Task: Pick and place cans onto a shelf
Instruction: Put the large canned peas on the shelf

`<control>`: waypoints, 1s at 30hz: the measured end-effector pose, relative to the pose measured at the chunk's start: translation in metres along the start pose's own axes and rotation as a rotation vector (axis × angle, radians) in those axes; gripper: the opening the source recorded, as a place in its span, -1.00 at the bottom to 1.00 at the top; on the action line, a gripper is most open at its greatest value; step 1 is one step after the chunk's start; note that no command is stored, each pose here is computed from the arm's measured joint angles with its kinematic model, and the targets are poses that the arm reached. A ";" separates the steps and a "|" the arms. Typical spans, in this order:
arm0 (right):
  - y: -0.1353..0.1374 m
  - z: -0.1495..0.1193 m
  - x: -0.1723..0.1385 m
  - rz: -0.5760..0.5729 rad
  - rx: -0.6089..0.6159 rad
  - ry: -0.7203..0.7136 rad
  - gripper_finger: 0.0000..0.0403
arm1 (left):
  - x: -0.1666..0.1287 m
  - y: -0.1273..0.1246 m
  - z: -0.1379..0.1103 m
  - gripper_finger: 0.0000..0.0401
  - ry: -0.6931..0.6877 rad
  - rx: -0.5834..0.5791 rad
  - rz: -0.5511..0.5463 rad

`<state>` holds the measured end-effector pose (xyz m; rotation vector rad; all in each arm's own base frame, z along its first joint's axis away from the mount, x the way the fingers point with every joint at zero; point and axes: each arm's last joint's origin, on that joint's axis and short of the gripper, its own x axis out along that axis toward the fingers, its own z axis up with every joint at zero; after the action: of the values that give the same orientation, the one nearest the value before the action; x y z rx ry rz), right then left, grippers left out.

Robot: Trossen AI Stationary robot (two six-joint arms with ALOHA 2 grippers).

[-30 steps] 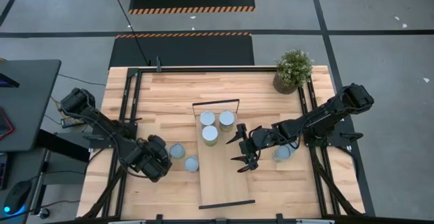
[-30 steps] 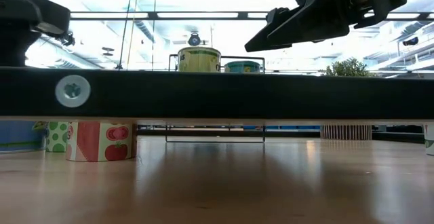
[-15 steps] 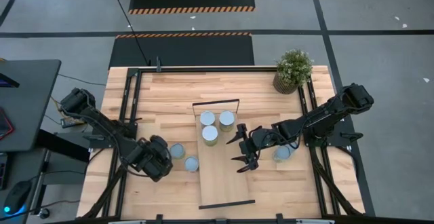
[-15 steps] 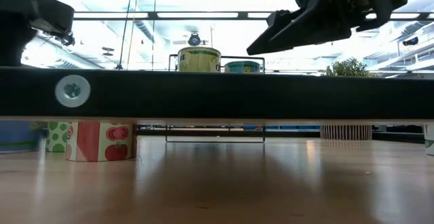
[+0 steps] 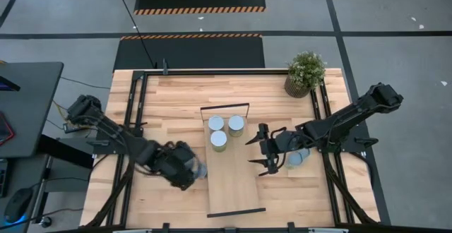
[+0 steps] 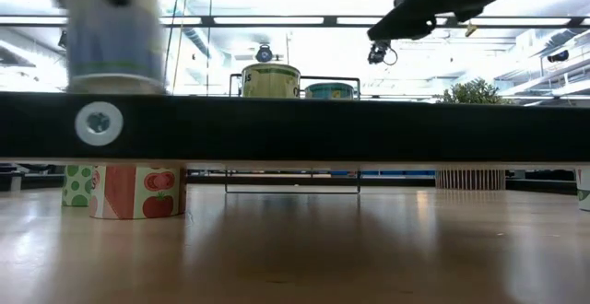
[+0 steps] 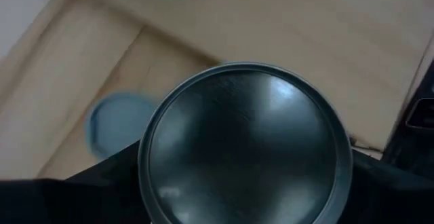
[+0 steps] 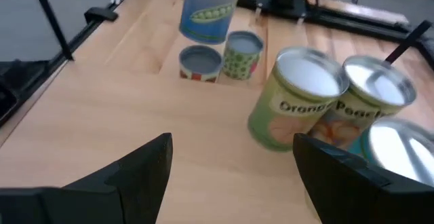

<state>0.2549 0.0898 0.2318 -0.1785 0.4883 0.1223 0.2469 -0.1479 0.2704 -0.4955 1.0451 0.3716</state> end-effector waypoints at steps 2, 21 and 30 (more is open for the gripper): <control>0.004 -0.001 -0.002 -0.002 0.011 0.014 0.56 | 0.008 -0.007 0.014 0.58 0.025 0.060 0.005; 0.029 -0.016 -0.020 -0.017 -0.012 0.159 0.56 | 0.088 -0.061 0.106 0.59 0.085 0.388 -0.031; 0.030 -0.026 -0.017 -0.015 -0.003 0.141 0.56 | 0.104 -0.066 0.108 0.93 0.062 0.417 -0.059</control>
<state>0.2237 0.1128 0.2126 -0.1942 0.6268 0.0966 0.4068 -0.1372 0.2365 -0.1639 1.1293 0.0799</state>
